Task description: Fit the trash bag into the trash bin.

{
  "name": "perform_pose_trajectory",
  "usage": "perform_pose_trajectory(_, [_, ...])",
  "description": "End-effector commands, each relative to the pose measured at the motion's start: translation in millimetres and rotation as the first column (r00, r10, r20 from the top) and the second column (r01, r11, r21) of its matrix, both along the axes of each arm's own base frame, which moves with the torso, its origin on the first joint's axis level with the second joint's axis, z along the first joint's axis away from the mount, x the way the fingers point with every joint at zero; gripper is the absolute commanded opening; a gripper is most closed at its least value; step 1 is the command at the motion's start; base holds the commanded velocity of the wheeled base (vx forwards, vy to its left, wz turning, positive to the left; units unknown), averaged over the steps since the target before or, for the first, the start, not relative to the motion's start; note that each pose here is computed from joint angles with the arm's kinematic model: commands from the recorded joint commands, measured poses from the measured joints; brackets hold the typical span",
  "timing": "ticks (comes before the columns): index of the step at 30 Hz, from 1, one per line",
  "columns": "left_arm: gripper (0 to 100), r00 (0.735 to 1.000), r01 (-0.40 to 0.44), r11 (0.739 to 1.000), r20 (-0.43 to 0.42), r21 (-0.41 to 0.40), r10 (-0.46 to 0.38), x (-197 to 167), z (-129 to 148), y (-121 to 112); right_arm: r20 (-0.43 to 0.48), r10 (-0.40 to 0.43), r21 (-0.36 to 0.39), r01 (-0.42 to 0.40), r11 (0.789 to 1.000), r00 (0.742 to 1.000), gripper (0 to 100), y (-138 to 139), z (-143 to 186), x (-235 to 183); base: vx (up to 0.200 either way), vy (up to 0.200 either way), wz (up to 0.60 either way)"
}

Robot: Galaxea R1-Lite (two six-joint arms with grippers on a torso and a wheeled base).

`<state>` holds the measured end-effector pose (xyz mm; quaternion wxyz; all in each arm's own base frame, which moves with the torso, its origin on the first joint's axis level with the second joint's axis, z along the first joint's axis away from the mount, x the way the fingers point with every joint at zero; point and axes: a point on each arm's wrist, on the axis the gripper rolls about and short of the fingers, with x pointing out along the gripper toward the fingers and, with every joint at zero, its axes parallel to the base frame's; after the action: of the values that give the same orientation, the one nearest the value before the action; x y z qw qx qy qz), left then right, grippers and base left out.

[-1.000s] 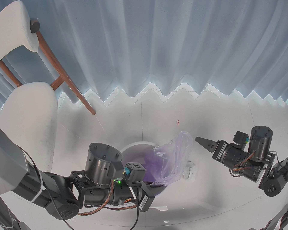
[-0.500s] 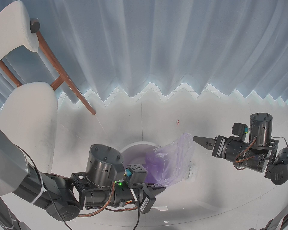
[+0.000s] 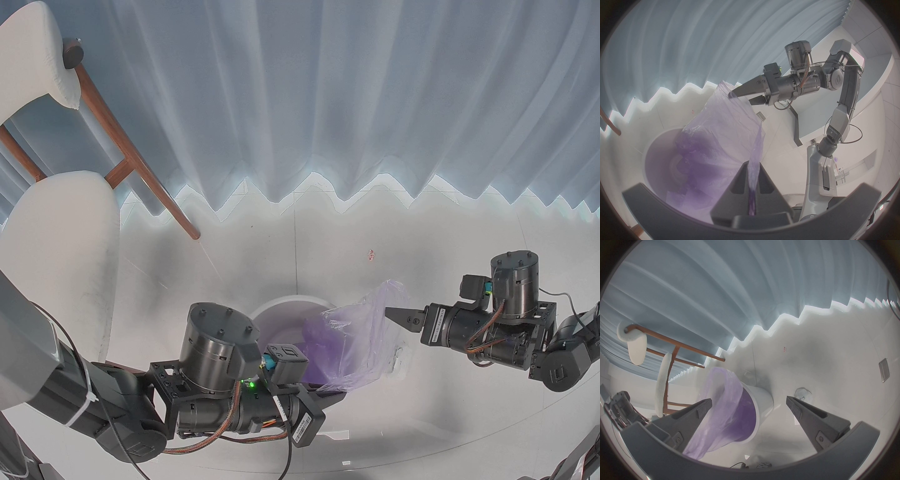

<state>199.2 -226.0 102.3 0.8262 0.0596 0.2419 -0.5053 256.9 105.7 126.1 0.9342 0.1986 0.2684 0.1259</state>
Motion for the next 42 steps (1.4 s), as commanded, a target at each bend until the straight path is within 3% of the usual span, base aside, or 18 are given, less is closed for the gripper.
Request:
perform_pose_trajectory(1, [0,1.000,0.000,1.000,-0.003,0.003,0.000,0.0,-1.3,-0.7,-0.050,-0.001,-0.022,0.000,1.000,0.999,100,4.2,-17.1,7.4,0.000,0.000,0.00])
perform_pose_trajectory(7, [0,1.000,0.002,1.000,-0.005,0.005,-0.002,-0.6,-1.8,-0.7,-0.029,0.003,-0.017,-0.003,1.000,1.000,100,11.0,-24.5,11.5,0.000,0.000,0.00])
perform_pose_trajectory(8, [0,1.000,0.005,1.000,-0.003,0.003,-0.005,-1.0,-1.3,-1.6,-0.025,0.014,-0.010,-0.014,1.000,1.000,0,15.0,-24.0,10.6,0.000,0.000,0.00])
perform_pose_trajectory(17, [0,1.000,-0.008,1.000,-0.019,0.005,0.009,-2.6,-4.4,-6.8,-0.071,0.047,0.003,-0.047,0.999,0.996,0,24.7,-33.5,-4.7,0.000,0.000,0.00])
perform_pose_trajectory(28, [0,1.000,-0.013,1.000,-0.024,0.002,0.013,-6.3,-4.5,-11.3,0.029,-0.008,0.017,0.008,1.000,1.000,0,25.2,-24.5,-1.5,0.000,0.000,0.00])
perform_pose_trajectory(29, [100,1.000,-0.012,1.000,-0.024,0.001,0.012,-6.6,-4.3,-11.6,0.033,-0.009,0.021,0.009,1.000,0.999,0,25.4,-24.5,-1.2,0.000,0.000,0.00])
perform_pose_trajectory(34, [100,0.997,-0.029,0.999,-0.073,-0.039,0.026,-15.2,2.0,-14.1,0.055,-0.008,0.032,0.006,0.999,0.998,0,23.0,-25.1,-7.5,0.000,0.000,0.00])
perform_pose_trajectory(38, [100,0.986,-0.125,0.990,-0.121,-0.058,0.117,-22.2,6.6,-13.3,0.095,-0.013,0.056,0.007,0.998,0.995,0,23.1,-22.6,-6.4,0.000,0.000,0.00])
perform_pose_trajectory(42, [100,0.981,-0.169,0.981,-0.112,-0.098,0.158,-17.9,22.3,-1.3,0.094,-0.010,0.058,0.005,0.998,0.996,0,19.7,-26.7,-12.3,0.000,0.000,0.00])
